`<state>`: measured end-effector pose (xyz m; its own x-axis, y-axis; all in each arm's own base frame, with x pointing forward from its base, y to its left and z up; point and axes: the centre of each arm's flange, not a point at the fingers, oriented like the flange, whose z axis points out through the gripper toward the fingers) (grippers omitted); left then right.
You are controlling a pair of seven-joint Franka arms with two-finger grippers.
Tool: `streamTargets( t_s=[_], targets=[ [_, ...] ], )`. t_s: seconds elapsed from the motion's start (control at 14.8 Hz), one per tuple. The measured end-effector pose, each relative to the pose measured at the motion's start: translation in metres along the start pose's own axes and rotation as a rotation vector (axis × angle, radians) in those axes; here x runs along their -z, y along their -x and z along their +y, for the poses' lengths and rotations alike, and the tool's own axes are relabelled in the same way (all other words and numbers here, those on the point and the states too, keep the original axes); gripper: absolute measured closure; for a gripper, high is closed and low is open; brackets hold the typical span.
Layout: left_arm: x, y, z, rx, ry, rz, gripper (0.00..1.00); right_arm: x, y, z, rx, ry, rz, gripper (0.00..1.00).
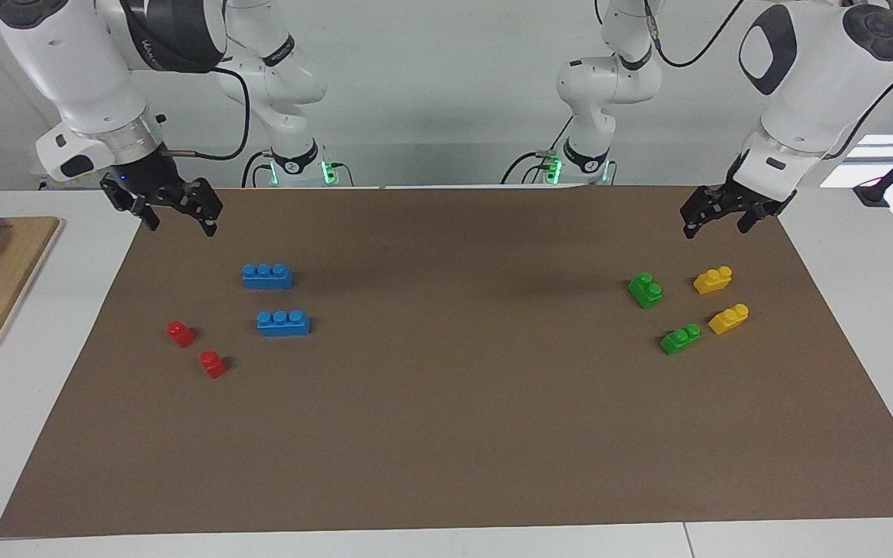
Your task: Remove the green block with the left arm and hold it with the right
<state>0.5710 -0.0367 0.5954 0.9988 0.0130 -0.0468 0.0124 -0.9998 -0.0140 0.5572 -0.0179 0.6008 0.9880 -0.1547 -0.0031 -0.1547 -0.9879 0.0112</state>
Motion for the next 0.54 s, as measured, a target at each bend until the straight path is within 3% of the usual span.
streamTargets(
  t_s=[0.54],
  targets=[
    [0.0015, 0.0002, 0.0032, -0.006, 0.0, 0.003, 0.0, 0.0042, 0.0006, -0.0003, 0.001, 0.0, 0.001, 0.0]
  ],
)
